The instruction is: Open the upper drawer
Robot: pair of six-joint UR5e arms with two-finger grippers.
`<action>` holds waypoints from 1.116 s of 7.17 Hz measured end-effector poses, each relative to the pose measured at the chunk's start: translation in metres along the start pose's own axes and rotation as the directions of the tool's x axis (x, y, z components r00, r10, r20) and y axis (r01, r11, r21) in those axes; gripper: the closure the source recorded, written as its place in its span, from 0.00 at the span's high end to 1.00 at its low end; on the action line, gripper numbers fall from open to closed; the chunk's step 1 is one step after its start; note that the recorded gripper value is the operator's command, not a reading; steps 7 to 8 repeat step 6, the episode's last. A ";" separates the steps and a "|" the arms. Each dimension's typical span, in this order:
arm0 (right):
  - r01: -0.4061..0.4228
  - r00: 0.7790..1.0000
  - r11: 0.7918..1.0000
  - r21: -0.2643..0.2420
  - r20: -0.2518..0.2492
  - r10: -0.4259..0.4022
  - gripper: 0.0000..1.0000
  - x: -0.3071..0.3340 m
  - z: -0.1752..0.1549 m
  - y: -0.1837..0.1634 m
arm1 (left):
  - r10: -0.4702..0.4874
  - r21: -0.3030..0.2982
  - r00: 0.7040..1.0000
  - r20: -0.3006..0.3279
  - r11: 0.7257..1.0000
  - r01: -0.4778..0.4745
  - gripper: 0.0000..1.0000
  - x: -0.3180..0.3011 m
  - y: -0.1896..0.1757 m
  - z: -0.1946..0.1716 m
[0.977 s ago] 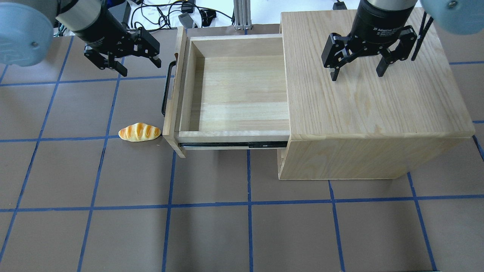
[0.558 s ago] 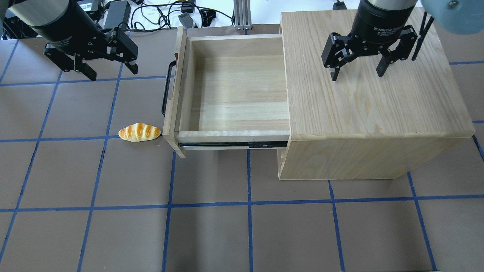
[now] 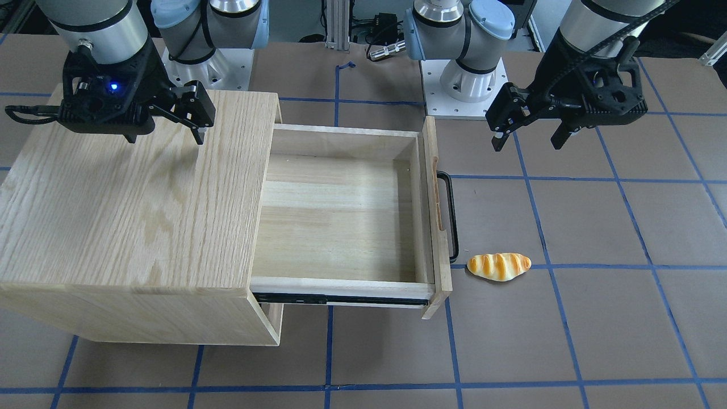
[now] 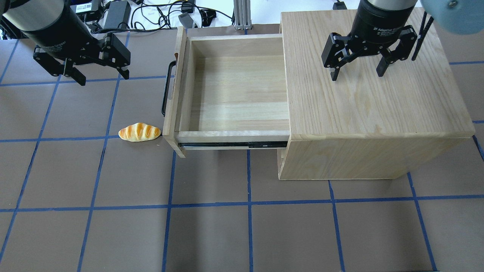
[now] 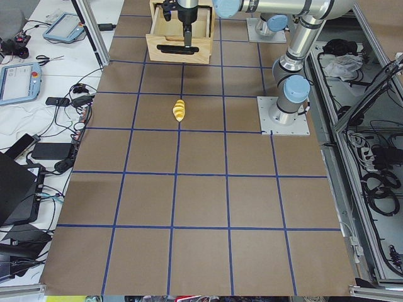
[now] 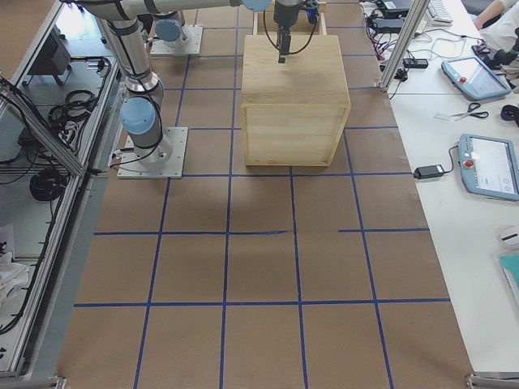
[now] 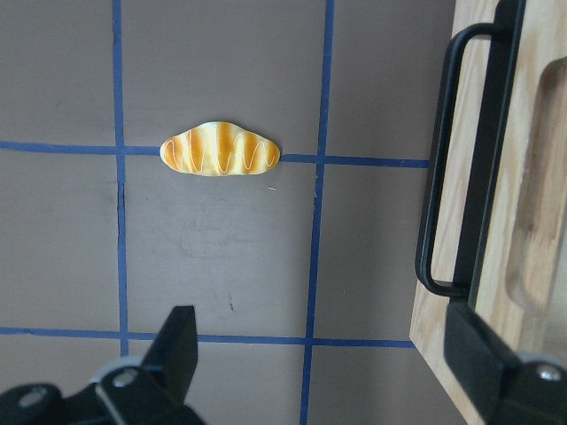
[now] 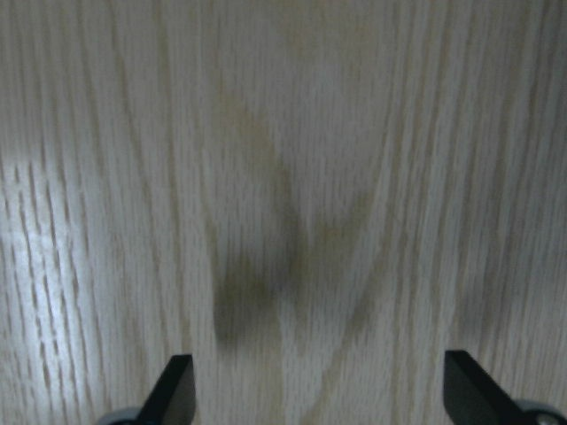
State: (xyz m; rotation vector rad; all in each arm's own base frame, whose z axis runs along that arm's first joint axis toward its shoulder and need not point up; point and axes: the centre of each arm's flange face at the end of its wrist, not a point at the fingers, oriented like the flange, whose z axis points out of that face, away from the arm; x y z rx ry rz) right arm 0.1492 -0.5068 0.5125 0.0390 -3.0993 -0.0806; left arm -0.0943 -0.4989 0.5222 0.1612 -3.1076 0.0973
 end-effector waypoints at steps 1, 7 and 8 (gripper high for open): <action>0.000 1.000 1.000 0.000 0.000 0.000 1.00 0.000 0.000 0.000 | 0.004 -0.001 1.000 0.000 1.000 -0.004 1.00 0.008 0.002 0.001; 0.000 1.000 1.000 0.000 0.000 0.000 1.00 0.000 0.000 0.000 | 0.052 0.006 0.999 0.004 0.999 -0.052 1.00 0.030 0.009 -0.003; 0.000 1.000 1.000 0.000 0.000 0.000 1.00 0.000 0.000 0.000 | 0.052 0.006 0.999 0.004 0.999 -0.052 1.00 0.030 0.009 -0.003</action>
